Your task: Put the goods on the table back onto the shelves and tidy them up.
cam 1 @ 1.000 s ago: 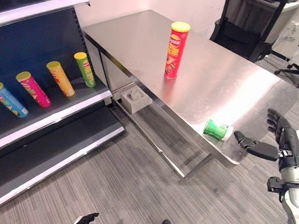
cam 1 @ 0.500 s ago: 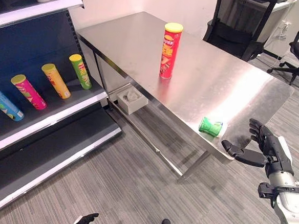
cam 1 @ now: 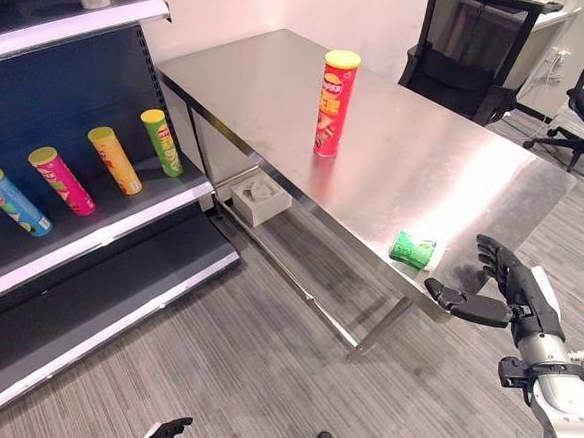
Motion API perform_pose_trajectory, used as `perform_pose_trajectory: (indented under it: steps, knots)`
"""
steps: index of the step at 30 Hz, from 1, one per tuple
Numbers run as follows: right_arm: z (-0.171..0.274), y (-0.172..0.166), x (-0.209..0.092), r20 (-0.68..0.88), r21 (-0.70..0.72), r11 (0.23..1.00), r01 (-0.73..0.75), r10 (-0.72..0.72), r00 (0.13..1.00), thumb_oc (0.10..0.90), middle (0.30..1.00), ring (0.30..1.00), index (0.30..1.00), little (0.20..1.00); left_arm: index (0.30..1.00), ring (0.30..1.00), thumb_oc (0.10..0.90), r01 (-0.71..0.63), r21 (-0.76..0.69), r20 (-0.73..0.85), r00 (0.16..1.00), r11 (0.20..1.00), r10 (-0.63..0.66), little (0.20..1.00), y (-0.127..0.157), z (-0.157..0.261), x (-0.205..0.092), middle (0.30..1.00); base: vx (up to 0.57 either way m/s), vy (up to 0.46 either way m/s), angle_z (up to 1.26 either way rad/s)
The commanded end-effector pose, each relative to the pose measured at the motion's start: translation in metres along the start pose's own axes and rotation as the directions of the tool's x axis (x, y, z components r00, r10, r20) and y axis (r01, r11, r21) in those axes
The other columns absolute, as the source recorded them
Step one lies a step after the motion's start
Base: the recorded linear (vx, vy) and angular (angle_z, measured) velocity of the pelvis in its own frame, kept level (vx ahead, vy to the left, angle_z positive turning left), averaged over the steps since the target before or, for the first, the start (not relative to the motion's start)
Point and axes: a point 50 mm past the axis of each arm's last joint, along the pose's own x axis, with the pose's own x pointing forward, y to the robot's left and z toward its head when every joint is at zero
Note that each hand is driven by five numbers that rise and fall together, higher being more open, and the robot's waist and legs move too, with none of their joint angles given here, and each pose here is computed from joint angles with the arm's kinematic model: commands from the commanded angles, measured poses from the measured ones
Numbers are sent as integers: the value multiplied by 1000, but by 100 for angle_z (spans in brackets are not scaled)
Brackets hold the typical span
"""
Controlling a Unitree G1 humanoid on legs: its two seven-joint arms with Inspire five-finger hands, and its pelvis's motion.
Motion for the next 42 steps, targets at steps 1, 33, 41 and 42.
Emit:
perform_pose_trajectory:
  steps: [1,33,41,42]
  knots:
    - [45,-21,26,207,-63,994,92,-77,975,800,900,900,900,900,900,900,800,-72,68,39,997,995,69,900,35,12,2,900,9,-29,3]
    - [63,-47,40,180,-419,908,3,80,980,800,900,900,900,900,900,900,800,-80,110,68,995,991,73,900,43,18,2,900,2,-9,3]
    - [64,-45,45,170,-436,900,-8,91,981,800,900,900,900,900,900,900,800,-76,112,55,996,991,71,900,41,15,2,900,-1,0,2]
    - [64,-45,45,170,-437,899,-7,90,981,800,900,900,900,900,900,900,800,-76,110,57,996,991,70,900,41,16,2,900,0,0,0]
